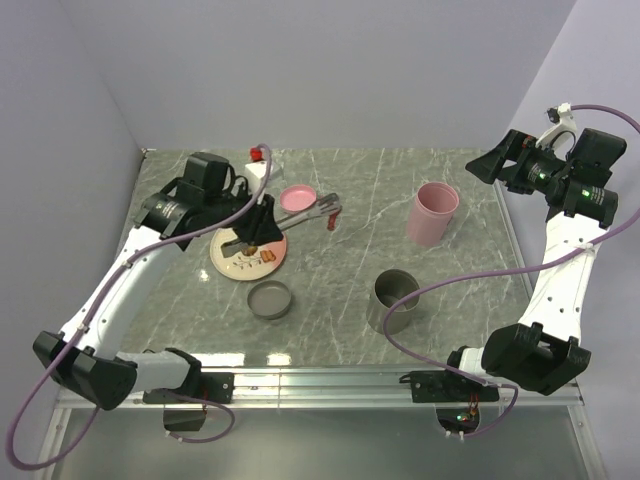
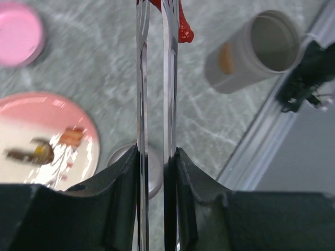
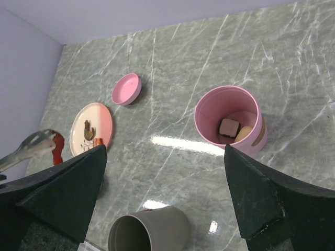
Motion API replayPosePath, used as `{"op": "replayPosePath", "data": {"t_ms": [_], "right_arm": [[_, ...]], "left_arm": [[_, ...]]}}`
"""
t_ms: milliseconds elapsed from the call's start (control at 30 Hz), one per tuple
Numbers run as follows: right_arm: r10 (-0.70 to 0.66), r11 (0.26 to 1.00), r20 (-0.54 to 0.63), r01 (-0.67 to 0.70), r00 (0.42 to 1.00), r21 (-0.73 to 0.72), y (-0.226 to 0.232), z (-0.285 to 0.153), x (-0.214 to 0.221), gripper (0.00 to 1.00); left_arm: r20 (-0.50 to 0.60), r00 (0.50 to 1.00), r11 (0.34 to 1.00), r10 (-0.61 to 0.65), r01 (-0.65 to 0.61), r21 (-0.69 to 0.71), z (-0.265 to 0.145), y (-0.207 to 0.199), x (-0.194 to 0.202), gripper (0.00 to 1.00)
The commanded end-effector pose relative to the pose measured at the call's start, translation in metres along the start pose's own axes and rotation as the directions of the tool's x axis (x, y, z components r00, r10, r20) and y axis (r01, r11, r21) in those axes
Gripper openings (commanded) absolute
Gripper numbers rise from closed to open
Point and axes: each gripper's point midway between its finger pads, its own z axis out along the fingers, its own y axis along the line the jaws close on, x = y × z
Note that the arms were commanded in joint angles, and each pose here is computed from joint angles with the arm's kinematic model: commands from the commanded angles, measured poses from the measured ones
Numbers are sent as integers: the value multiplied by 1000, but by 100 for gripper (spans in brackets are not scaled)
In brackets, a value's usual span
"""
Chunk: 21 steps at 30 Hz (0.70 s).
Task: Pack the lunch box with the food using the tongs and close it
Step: Place the fake food in the packing box.
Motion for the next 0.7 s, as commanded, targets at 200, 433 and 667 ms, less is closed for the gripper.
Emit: {"op": "replayPosePath", "data": {"t_ms": [200, 433, 667], "right_arm": [[-40, 999, 54, 40, 998, 1, 15, -12, -12, 100], [-62, 998, 65, 61, 996, 18, 17, -17, -17, 100], [-56, 998, 64, 56, 996, 13, 18, -17, -17, 100]], "left_arm": [[86, 978, 946, 189, -205, 251, 35, -79, -42, 15], [39, 967, 904, 250, -248, 348, 64, -116, -28, 16], [-12, 952, 889, 306, -281, 361, 79, -130, -9, 19]]}}
